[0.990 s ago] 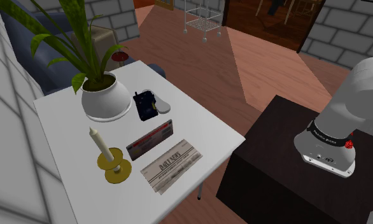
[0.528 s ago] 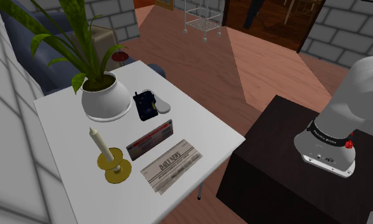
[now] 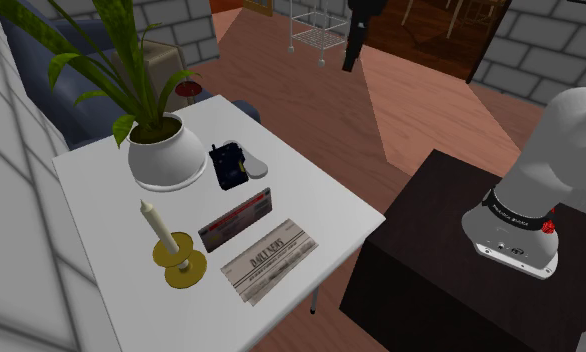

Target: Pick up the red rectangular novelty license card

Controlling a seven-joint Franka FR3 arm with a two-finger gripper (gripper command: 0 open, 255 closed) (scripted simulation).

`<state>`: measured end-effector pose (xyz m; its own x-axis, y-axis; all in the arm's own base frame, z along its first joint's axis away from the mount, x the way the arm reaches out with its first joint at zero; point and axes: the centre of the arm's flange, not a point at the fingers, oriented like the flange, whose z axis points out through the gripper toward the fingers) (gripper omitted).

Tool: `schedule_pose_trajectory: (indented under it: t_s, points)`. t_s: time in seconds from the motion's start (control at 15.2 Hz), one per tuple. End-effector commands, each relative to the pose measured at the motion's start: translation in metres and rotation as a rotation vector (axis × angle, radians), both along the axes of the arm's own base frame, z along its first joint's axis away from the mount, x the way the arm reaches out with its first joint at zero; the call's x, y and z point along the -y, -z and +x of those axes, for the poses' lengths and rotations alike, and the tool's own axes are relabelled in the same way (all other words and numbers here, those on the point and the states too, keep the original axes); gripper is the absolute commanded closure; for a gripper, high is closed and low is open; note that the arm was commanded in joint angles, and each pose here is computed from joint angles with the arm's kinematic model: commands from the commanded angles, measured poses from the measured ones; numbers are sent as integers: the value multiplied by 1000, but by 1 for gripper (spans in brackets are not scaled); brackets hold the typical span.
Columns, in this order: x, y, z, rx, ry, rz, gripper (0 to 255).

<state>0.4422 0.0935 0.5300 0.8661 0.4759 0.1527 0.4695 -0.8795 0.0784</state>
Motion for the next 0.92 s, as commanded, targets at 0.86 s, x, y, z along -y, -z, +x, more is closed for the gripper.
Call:
schedule_pose_trajectory:
  t_s: [0.86]
  points:
    - [-145,100,74,-47,-439,1,0]
